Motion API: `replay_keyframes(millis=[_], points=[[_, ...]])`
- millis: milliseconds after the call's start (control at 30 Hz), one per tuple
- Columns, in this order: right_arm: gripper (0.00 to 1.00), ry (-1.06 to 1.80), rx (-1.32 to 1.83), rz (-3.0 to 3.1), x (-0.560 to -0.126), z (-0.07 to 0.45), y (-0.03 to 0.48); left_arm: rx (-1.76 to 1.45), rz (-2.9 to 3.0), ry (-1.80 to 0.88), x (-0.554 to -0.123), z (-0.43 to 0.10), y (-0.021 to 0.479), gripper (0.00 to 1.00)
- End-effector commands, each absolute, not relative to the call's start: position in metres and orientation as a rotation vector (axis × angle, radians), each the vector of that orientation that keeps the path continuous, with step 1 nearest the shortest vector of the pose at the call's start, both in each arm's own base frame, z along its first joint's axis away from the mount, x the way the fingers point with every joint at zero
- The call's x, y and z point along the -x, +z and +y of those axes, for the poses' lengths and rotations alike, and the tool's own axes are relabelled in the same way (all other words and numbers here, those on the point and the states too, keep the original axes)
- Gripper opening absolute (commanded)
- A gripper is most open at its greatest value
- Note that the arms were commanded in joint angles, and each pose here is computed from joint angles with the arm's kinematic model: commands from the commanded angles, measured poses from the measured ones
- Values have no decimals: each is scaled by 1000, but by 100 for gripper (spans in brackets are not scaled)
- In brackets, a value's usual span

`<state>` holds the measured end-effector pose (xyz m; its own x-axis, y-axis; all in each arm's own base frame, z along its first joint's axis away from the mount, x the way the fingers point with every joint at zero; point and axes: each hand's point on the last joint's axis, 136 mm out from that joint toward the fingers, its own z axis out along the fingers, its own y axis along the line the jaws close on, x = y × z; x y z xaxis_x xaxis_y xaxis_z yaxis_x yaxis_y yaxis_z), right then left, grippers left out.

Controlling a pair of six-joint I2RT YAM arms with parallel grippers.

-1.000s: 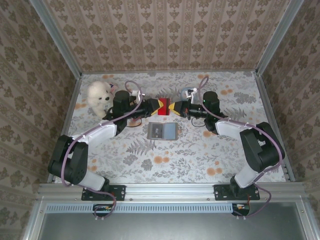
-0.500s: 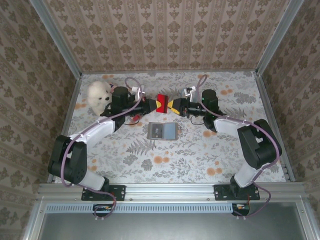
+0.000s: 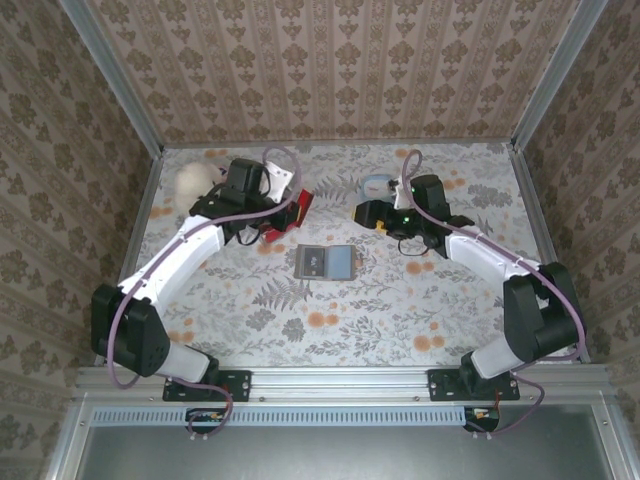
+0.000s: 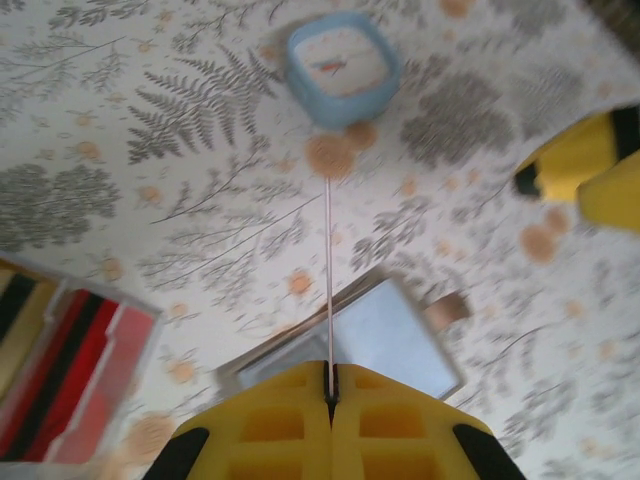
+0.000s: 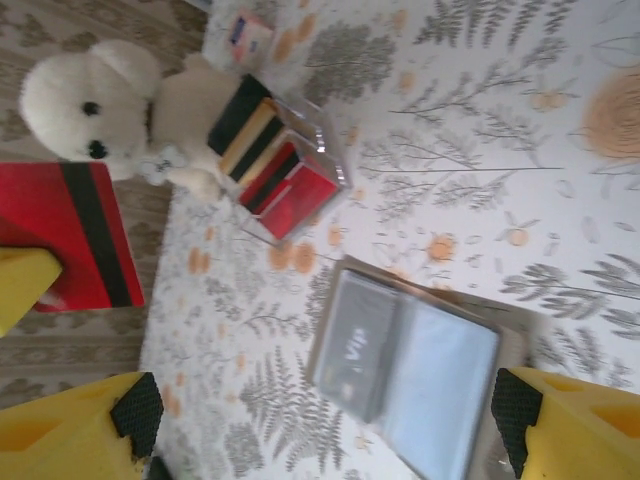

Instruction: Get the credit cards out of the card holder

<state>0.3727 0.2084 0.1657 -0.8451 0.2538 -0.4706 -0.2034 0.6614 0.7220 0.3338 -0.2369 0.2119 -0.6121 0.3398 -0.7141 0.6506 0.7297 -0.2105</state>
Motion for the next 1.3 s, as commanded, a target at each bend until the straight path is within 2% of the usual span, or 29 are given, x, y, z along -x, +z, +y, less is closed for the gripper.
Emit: replay_keyframes(millis=[0,167,467,700,1267], points=[[94,938,-22,2342,-372,189,163,-980,2259,-246,-340,-203,197,0],[100,933,-35,2330,-369,182,166,-1058,2324,-107,-359,-171,175,0],[100,942,-50,2331,-362,175,162,-1219,2380,-137,-379,-169,144,0],[100,949,-31,2293,-358,173,176,-1252,2390,-151,-392,-168,128,0],[100,1014,-22,2299,-358,181,171,-1263,2431,-141,-410,-160,92,0]])
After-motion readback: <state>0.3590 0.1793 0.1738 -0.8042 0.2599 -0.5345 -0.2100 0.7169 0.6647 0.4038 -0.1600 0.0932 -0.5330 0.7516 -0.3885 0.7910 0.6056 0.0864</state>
